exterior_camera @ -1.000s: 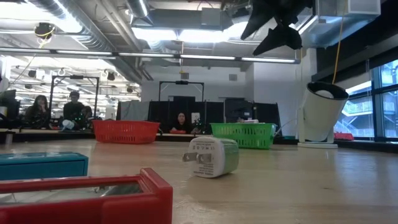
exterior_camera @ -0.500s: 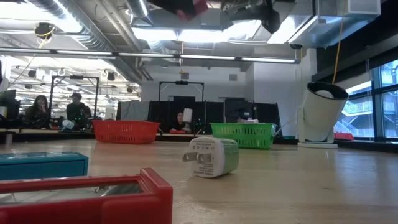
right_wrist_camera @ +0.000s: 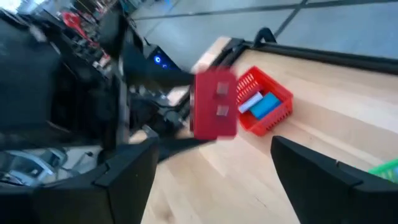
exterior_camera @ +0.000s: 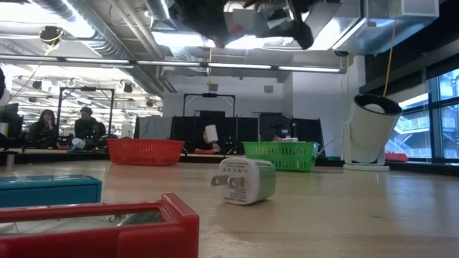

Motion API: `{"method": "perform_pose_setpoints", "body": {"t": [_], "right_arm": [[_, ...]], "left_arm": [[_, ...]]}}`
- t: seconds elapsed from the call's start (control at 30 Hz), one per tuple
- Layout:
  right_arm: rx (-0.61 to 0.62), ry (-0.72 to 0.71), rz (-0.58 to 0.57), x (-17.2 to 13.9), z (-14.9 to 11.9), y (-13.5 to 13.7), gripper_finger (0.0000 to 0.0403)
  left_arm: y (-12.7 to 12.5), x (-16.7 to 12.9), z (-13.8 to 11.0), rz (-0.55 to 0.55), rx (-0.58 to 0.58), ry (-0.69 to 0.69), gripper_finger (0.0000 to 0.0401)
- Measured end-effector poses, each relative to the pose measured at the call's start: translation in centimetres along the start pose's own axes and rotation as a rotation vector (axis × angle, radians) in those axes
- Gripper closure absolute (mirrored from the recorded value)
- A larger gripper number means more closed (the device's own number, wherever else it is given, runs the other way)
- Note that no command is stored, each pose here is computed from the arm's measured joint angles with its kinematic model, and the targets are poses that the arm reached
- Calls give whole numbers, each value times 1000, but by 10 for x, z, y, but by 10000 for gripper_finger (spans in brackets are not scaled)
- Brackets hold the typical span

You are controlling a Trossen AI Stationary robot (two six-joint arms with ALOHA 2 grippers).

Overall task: Pick & Place Office items
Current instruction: Put the red charger adapter into the green bin

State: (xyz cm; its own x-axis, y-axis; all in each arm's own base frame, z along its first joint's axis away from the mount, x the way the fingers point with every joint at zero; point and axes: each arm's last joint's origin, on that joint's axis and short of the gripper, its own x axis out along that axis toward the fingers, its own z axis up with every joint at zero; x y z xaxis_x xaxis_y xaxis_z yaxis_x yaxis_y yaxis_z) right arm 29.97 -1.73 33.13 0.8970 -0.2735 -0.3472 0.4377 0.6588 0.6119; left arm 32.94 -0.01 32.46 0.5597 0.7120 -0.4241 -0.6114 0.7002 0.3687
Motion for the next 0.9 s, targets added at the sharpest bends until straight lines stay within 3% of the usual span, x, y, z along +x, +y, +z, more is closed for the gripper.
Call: {"method": "perform_pose_setpoints", "body": {"t": [0.23,0.7,0.9], "right_arm": [[7,-23,2,13,0,-3,66],[16,13,-10,30,-1,-13,64],[39,22,-18,32,-3,-14,105]], "left_arm": [[-2,15,-3,-13,50,26,182],[-6,20,9,-106,80,-68,182],[-6,20,10,-101,102,-72,182]]}}
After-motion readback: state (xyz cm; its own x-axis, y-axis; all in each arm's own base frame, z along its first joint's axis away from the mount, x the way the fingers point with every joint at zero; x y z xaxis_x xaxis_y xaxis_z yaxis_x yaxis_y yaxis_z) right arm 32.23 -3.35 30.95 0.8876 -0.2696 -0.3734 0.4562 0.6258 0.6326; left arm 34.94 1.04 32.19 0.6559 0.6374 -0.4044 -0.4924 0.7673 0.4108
